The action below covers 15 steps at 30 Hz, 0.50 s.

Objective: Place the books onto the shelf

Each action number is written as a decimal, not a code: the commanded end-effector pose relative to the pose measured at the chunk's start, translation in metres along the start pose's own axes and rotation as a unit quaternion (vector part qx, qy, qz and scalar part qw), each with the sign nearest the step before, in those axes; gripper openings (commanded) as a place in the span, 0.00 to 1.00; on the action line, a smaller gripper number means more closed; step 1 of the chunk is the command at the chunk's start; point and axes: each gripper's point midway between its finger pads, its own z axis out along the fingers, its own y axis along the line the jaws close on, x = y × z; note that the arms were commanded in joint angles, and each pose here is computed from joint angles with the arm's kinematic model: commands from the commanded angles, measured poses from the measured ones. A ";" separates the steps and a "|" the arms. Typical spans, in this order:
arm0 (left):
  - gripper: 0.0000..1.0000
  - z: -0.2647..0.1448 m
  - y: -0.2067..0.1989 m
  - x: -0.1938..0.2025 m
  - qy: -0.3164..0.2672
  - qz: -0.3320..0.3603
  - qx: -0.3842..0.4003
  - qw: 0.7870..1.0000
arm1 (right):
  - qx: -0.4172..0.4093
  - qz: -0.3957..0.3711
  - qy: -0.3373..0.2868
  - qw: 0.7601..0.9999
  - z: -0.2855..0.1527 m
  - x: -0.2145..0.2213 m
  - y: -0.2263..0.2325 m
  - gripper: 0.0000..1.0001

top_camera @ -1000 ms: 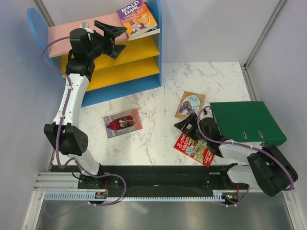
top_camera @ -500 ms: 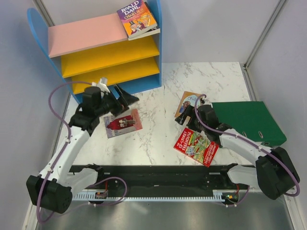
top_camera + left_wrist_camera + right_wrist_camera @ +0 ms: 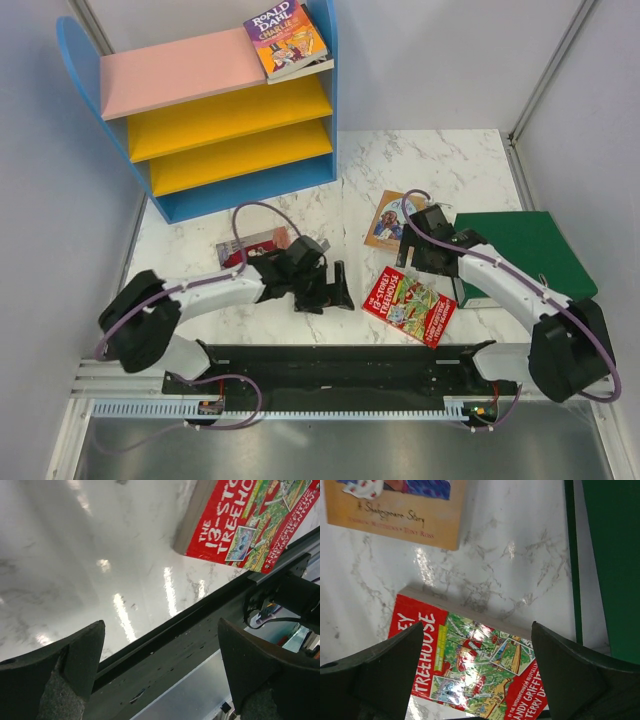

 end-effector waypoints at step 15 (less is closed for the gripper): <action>1.00 0.097 -0.085 0.014 0.022 -0.119 0.130 0.984 | -0.014 -0.074 0.117 0.990 0.022 0.049 -0.002 0.94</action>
